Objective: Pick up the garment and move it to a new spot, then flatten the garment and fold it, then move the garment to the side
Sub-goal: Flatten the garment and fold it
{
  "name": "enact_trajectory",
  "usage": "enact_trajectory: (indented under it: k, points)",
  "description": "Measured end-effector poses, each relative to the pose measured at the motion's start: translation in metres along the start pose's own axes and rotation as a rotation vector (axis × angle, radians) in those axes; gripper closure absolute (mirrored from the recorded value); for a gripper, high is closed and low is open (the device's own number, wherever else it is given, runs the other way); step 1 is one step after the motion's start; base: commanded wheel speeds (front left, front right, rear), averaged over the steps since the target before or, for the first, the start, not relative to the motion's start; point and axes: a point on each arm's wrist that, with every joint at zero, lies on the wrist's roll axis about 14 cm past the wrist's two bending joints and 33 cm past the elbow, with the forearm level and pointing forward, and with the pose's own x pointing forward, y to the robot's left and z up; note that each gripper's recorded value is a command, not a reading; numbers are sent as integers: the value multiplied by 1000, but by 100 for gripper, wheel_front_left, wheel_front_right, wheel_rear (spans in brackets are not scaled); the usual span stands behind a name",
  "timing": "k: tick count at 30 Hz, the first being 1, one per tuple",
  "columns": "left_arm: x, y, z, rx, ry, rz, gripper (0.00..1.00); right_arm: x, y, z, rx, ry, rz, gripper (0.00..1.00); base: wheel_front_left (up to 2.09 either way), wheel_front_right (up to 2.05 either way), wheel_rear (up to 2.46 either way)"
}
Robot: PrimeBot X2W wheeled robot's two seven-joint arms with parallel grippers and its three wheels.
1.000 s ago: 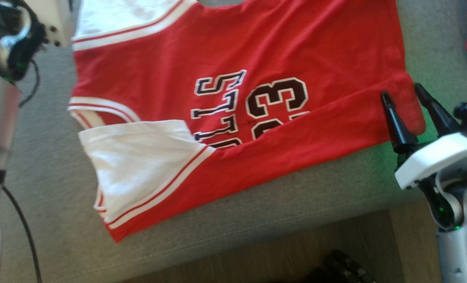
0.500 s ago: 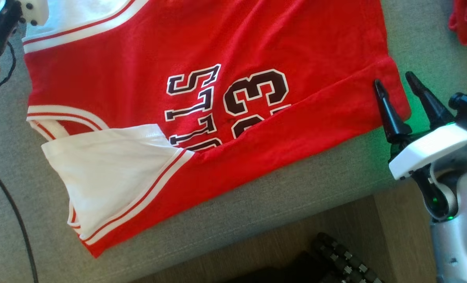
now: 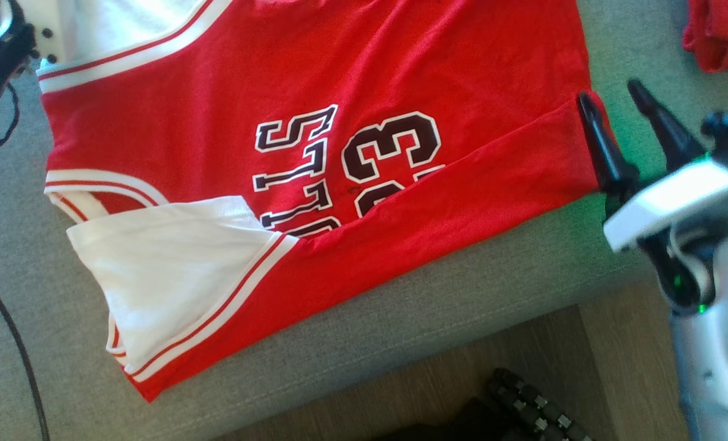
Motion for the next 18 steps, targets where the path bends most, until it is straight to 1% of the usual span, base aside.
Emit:
enact_trajectory:
  k: [3, 5, 9, 13, 18]
  points:
    - [-3, 1, 2, -11, -12, -1, 100, 14, 1, 13, 28, -10, 5, 0, 0, 0, 0]
    - [-3, 1, 2, -11, -14, -2, 100, 20, 2, 15, 49, -5, 8, 0, 0, 0, 0]
    - [-6, 0, -3, 6, -2, -5, 100, 43, 16, 26, 96, 11, 48, 0, 0, 0, 0]
    - [-9, -1, -6, 13, 0, -11, 100, 66, 26, 44, 106, 2, 77, 0, 0, 0, 0]
    - [-11, 0, -6, 26, -7, -17, 100, 87, 35, 39, 113, 47, 88, 0, 0, 0, 0]
